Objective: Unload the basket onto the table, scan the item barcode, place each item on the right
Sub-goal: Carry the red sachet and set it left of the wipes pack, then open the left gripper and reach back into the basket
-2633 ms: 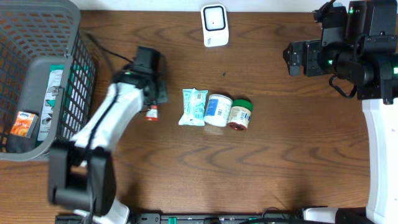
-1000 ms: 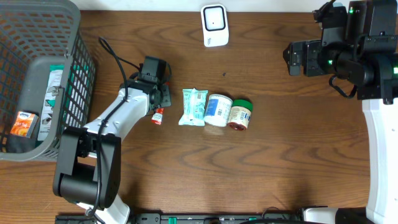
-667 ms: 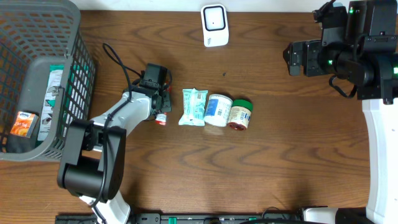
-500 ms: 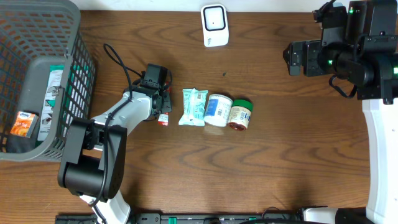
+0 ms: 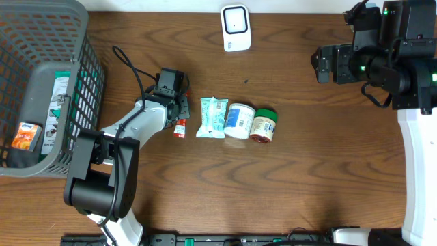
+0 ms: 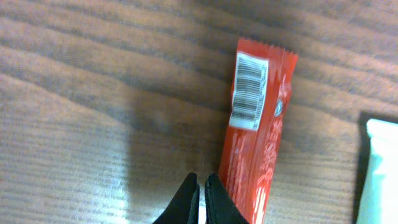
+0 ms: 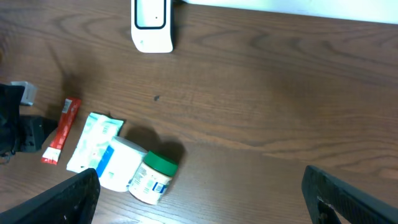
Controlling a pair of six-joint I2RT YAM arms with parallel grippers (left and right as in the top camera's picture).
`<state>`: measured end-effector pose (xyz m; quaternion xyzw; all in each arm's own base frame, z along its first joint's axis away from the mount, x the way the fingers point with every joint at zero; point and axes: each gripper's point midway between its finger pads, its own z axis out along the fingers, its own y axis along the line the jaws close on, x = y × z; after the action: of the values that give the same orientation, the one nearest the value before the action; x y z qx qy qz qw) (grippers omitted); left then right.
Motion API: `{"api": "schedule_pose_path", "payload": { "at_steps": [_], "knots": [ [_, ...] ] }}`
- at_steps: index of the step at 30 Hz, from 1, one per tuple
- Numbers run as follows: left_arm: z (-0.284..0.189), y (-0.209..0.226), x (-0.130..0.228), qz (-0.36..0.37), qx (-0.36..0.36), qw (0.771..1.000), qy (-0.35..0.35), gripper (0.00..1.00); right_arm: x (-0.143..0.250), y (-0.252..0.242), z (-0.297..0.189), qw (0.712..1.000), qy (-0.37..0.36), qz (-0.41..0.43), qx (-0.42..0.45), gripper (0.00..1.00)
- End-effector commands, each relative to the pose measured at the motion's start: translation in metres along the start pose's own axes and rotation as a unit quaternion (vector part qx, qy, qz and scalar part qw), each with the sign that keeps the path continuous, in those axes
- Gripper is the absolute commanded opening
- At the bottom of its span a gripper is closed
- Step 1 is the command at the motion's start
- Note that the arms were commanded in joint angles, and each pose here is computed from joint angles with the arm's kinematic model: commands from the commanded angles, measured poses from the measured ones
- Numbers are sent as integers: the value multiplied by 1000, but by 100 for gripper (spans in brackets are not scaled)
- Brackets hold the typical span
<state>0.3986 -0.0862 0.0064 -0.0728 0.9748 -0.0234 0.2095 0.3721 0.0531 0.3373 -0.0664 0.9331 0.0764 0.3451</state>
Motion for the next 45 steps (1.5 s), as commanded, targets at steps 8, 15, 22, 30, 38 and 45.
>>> {"api": "schedule_pose_path", "payload": {
  "at_steps": [8,15,22,30,38,45],
  "knots": [
    [3,-23,10,9,60,998,29,8,-4,3,-3,1000,-7,-10,-3,99],
    [-28,-11,-30,6,38,999,-35,7,-4,3,-3,1000,-7,-10,-3,99],
    [-152,27,-117,-50,30,984,-168,9,-4,4,-3,1000,-7,-10,-3,99],
    [-288,123,-164,-147,-14,945,-293,11,-4,3,-3,1000,-7,-10,-3,99],
    [-294,252,-131,-276,-131,913,-270,42,-4,4,-3,1000,-7,-10,-3,99],
    [-242,335,-83,-389,-183,886,-174,68,-4,4,-3,1000,-7,-10,-3,99]
  ]
}}
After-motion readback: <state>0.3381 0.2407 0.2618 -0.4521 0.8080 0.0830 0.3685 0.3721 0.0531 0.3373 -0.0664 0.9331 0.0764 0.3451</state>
